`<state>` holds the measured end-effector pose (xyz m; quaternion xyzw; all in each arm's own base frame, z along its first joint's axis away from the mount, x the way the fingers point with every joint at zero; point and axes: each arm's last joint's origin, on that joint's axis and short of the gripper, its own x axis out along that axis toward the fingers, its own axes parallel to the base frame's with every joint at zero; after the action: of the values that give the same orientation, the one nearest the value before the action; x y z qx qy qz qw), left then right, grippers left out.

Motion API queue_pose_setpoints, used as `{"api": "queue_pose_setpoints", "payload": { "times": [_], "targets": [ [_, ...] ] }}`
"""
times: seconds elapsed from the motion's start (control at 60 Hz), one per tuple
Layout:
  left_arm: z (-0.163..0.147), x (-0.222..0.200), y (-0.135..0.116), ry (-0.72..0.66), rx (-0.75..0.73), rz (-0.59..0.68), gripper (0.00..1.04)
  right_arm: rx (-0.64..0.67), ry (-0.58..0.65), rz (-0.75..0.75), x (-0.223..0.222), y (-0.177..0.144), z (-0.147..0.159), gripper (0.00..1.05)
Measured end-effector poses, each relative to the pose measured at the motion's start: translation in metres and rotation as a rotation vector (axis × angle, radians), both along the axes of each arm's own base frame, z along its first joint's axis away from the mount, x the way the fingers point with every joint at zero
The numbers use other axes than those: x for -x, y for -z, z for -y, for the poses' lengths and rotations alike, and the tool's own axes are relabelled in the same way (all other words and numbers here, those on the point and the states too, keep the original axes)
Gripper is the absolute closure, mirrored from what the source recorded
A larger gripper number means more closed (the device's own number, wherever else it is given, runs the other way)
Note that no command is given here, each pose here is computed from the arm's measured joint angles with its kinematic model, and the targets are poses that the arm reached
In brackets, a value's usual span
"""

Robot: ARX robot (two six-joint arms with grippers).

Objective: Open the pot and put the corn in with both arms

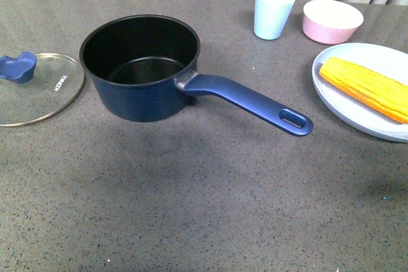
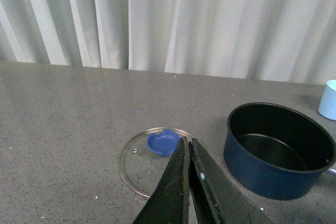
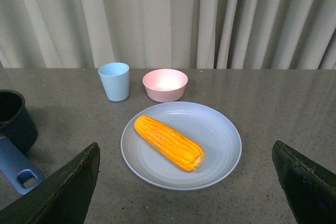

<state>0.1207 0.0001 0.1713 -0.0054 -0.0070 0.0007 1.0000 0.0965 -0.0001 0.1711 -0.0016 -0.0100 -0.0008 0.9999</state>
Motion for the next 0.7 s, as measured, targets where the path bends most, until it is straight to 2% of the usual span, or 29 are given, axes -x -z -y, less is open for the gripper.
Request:
{"api": "queue_pose_setpoints", "payload": {
  "times": [0.7],
  "targets": [
    [0.000, 0.023, 0.004, 0.000, 0.000, -0.011, 1.03, 0.000, 0.000, 0.000, 0.000, 0.000, 0.000, 0.09]
  ]
}}
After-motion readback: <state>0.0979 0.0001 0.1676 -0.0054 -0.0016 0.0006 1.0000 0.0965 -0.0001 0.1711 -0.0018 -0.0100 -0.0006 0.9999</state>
